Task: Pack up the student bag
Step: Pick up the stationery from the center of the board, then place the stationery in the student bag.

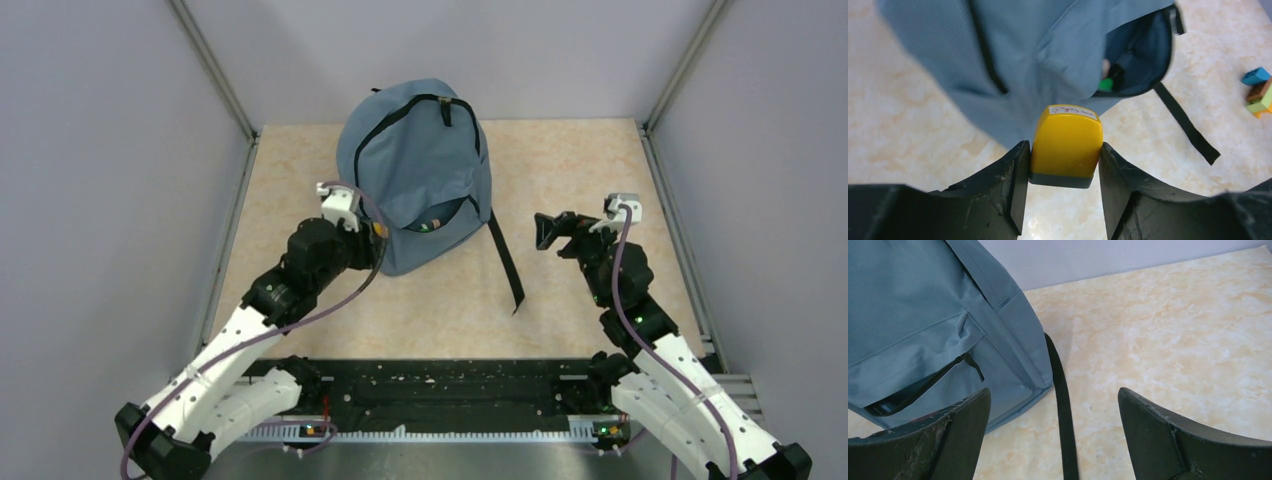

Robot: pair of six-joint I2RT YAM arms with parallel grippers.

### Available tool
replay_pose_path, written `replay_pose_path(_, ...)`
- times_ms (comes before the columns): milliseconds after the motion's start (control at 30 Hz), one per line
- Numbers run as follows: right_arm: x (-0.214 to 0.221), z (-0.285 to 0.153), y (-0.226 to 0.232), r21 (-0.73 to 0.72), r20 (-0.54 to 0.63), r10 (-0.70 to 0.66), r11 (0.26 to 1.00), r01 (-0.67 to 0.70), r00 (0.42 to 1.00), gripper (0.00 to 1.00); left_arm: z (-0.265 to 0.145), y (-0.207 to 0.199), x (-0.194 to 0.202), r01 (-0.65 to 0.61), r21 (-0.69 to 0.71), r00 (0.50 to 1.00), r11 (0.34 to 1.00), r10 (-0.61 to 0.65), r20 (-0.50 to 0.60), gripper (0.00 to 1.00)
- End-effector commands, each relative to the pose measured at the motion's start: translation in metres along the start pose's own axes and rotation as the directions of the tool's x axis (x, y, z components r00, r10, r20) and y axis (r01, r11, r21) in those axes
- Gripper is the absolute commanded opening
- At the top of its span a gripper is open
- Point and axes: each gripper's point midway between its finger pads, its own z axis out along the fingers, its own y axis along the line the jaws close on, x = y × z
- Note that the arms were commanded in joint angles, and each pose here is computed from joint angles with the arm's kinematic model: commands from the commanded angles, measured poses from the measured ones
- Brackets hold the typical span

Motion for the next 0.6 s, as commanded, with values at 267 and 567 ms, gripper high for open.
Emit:
replay_pose_path(267,-0.008,0.001,0.007,-0.028,0.023,0.051,0.998,-0.051,0.998,0.95,0.094,-0.07,-0.093,-0.159,0.097,0.979,0.982,0.145,0.143,0.25)
replay_pose_path(567,0.001,0.003,0.007,-0.029,-0.009,0.036,0.999,-0.036,0.999,0.94,0.121,-0.091,-0.057,-0.123,0.22,0.992,0.968,0.118,0.036,0.3)
